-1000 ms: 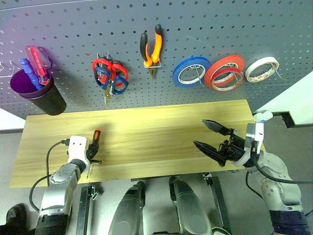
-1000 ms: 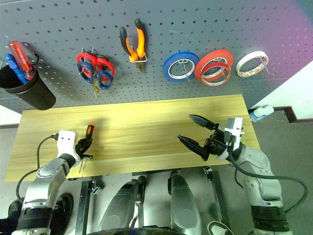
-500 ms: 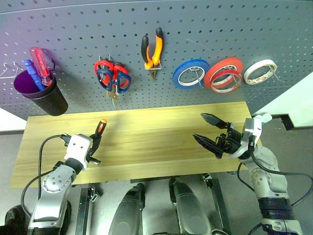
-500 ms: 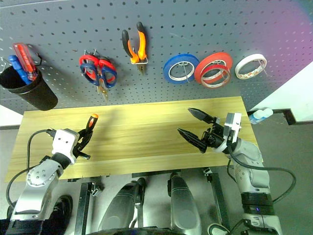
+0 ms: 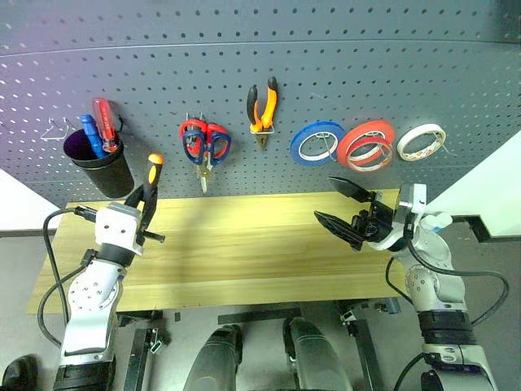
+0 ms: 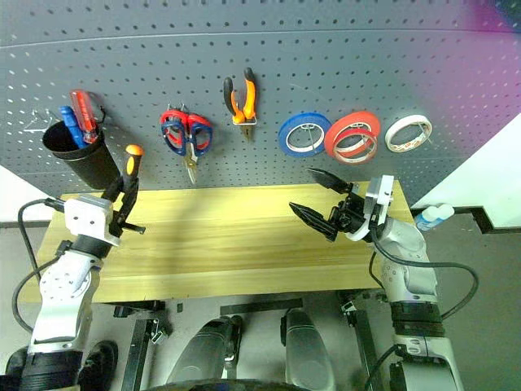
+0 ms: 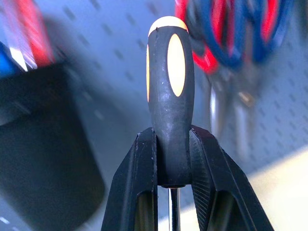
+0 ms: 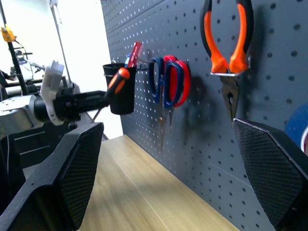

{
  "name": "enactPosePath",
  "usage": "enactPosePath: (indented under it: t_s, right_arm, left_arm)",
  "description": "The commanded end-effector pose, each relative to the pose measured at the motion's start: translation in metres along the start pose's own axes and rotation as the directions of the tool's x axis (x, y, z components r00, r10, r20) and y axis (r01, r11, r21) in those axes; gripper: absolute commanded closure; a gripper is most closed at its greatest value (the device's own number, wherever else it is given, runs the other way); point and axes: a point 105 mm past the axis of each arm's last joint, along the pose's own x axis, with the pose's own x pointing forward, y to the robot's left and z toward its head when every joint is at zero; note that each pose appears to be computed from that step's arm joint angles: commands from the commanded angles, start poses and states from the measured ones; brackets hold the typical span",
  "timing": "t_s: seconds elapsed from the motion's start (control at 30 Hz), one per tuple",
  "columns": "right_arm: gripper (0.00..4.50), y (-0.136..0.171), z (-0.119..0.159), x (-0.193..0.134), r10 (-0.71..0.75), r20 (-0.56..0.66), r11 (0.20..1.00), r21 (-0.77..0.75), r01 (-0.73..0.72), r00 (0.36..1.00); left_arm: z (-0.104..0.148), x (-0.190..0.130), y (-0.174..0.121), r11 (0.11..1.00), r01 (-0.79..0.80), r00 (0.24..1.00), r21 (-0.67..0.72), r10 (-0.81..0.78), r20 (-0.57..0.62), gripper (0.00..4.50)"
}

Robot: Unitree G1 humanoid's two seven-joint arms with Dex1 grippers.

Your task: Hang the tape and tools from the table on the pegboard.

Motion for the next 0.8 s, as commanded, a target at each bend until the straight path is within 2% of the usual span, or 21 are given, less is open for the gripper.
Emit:
enactPosePath:
  t_s: [0.03, 0.2, 0.47, 0.8]
  right_arm:
    - [0.00, -0.003, 0.006, 0.000, 0.009, 0.026, 0.999, -0.037, -0.008, 1.000]
    - [0.00, -0.009, 0.003, -0.004, 0.003, 0.030, 0.999, -0.039, -0.002, 1.000]
    - [0.00, -0.012, -0.003, -0.003, 0.009, 0.037, 0.999, -0.031, -0.008, 0.999]
    - [0.00, -0.002, 0.007, -0.002, 0.011, 0.138, 0.998, 0.052, -0.018, 0.990]
  left_arm:
    - [0.022, 0.001, 0.014, 0.997, -0.059, 0.994, 0.051, 0.055, 0.091, 3.96]
    - [0.041, 0.010, 0.026, 0.993, -0.102, 0.983, 0.057, 0.092, 0.157, 3.96]
    - [0.081, 0.043, 0.063, 0.985, -0.166, 0.946, 0.050, 0.145, 0.289, 3.96]
    - [0.104, 0.068, 0.092, 0.973, -0.223, 0.912, 0.057, 0.187, 0.365, 3.96]
